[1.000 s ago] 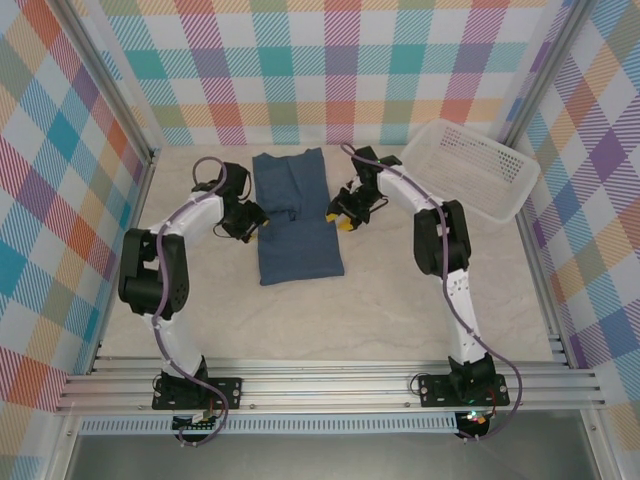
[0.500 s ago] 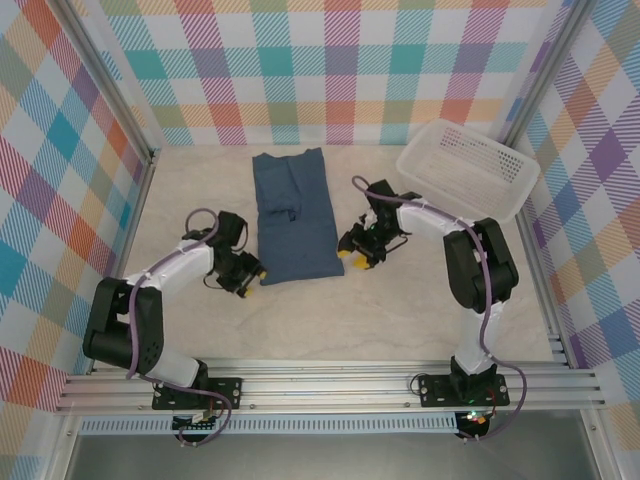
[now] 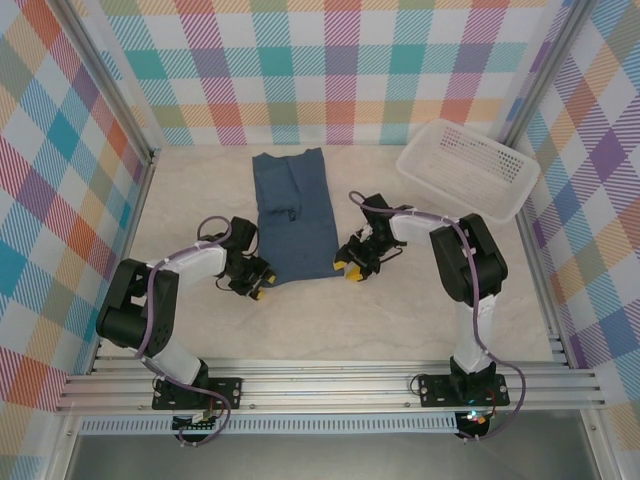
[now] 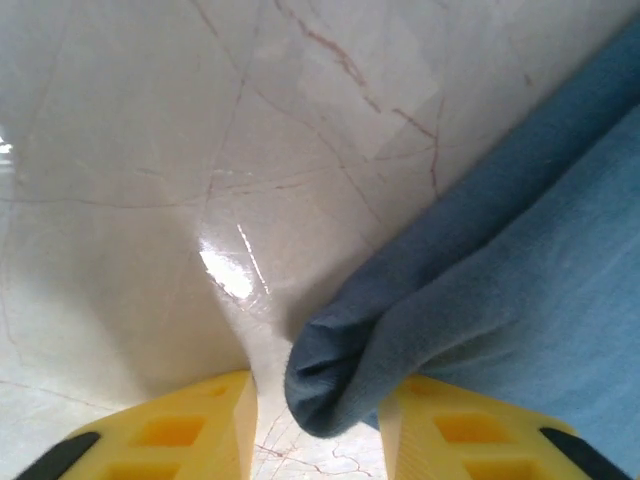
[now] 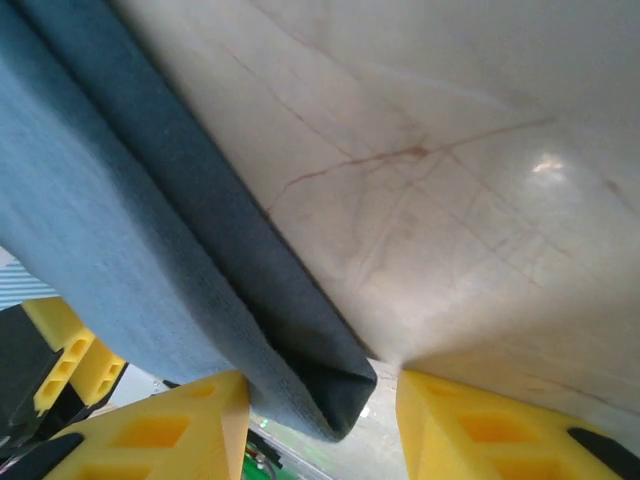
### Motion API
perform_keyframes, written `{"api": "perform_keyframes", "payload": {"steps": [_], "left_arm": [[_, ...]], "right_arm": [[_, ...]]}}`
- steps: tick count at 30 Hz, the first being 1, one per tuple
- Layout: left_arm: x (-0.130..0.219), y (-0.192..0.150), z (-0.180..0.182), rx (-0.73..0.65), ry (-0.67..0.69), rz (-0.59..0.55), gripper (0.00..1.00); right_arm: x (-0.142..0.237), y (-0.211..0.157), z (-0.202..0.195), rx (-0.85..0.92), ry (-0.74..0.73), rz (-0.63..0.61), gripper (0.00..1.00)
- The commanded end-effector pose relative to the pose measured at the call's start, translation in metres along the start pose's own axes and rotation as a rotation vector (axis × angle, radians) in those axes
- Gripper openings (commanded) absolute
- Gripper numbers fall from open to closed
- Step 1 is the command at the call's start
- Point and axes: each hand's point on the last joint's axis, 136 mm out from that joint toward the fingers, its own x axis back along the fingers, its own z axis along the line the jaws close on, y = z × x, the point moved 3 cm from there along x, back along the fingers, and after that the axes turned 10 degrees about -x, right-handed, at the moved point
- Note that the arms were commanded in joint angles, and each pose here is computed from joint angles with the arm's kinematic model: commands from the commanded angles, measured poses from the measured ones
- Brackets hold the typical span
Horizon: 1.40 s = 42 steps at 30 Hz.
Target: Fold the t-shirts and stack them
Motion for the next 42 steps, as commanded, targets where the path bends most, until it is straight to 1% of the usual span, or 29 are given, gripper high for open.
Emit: {"api": "perform_keyframes", "payload": {"steps": [1,5,6,8,9,10,12,15,21,29,31,33,35,37,39,42], "left_arm": [[-0.004,0.02,-0.022,-0.047,-0.039,-0.079,0.28],[-0.005,0.026,-0.032,-0.064,-0.071,-0.104,0.12],[-0.004,0.026,-0.033,-0.067,-0.074,-0.111,0.09],[0.0,0.025,-0.033,-0.073,-0.072,-0.118,0.02],[0.002,0.024,-0.033,-0.079,-0.073,-0.119,0.0],[0.005,0.022,-0.031,-0.085,-0.065,-0.12,0.0],[0.012,0.016,-0.027,-0.1,-0.056,-0.119,0.0],[0.019,0.003,-0.018,-0.125,-0.033,-0.094,0.0],[0.025,-0.04,0.007,-0.218,0.033,0.008,0.0],[0.041,-0.12,0.039,-0.385,0.044,0.184,0.0],[0.047,-0.136,0.044,-0.415,0.035,0.222,0.0],[0.058,-0.143,0.046,-0.439,0.018,0.237,0.0],[0.071,-0.145,0.041,-0.455,-0.015,0.219,0.0],[0.082,-0.144,0.032,-0.449,-0.058,0.188,0.0],[0.094,-0.138,0.02,-0.438,-0.089,0.127,0.0],[0.111,-0.125,0.002,-0.422,-0.125,0.01,0.0]], "right_arm": [[-0.011,0.005,0.005,-0.017,0.002,0.008,0.38],[-0.014,0.011,0.017,-0.013,0.011,0.004,0.26],[-0.014,0.011,0.02,-0.011,0.017,0.004,0.21],[-0.011,0.01,0.025,-0.016,0.024,-0.005,0.09],[-0.008,0.009,0.025,-0.018,0.022,-0.014,0.04],[-0.005,0.008,0.025,-0.019,0.018,-0.028,0.0],[0.001,0.005,0.023,-0.018,0.007,-0.046,0.0],[0.005,-0.003,0.016,-0.016,0.0,-0.037,0.0],[0.01,-0.035,-0.013,0.022,-0.056,0.013,0.0],[0.02,-0.118,-0.065,0.092,-0.169,0.168,0.0],[0.025,-0.138,-0.075,0.09,-0.172,0.196,0.0],[0.033,-0.154,-0.082,0.084,-0.168,0.213,0.0],[0.043,-0.164,-0.083,0.079,-0.156,0.205,0.0],[0.055,-0.167,-0.075,0.093,-0.141,0.175,0.0],[0.065,-0.167,-0.065,0.103,-0.135,0.148,0.0],[0.078,-0.157,-0.053,0.1,-0.126,0.081,0.0]]}}
